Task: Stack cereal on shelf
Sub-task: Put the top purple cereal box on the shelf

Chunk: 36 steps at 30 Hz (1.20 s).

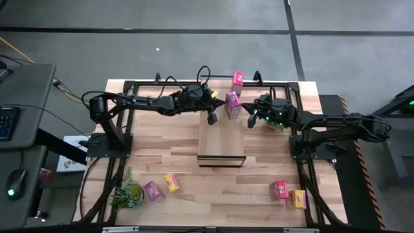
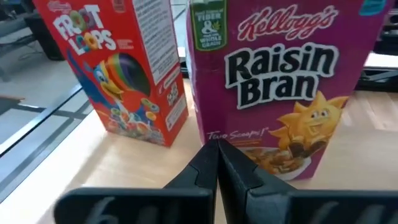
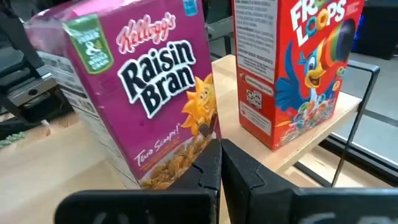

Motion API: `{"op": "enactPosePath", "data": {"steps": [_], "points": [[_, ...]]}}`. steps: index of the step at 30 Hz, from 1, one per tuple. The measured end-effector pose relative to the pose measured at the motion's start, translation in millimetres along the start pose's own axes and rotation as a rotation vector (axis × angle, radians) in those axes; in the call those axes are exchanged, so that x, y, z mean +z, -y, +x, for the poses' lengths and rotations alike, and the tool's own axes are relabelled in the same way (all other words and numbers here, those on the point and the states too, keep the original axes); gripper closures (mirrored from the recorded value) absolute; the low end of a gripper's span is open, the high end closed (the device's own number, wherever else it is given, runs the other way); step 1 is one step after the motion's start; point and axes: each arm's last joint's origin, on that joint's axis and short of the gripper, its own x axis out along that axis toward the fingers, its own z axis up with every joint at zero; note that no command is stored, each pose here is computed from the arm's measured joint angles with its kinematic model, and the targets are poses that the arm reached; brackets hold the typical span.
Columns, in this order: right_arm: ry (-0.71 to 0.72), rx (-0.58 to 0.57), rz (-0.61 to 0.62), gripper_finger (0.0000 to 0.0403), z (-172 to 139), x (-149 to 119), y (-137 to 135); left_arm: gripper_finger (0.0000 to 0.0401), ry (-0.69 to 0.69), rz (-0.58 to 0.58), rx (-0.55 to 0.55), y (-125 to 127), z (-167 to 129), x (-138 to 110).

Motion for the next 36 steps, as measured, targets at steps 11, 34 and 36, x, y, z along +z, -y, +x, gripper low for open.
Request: {"op": "enactPosePath", "data": {"steps": [11,34,36], "points": [[-0.001,0.030,0.031,0.0403,-0.1,0.7,-1.9,0.0401,0.047,0.021,-0.034,0.3,3.0,1.5],[-0.033,0.138,0.060,0.0403,-2.6,5.0,-15.6,0.0401,0.072,0.040,-0.074,-17.8,2.5,1.1],[-0.035,0.150,0.058,0.0403,-3.0,4.6,-17.3,0.0401,0.074,0.039,-0.089,-19.0,2.9,0.5]]}}
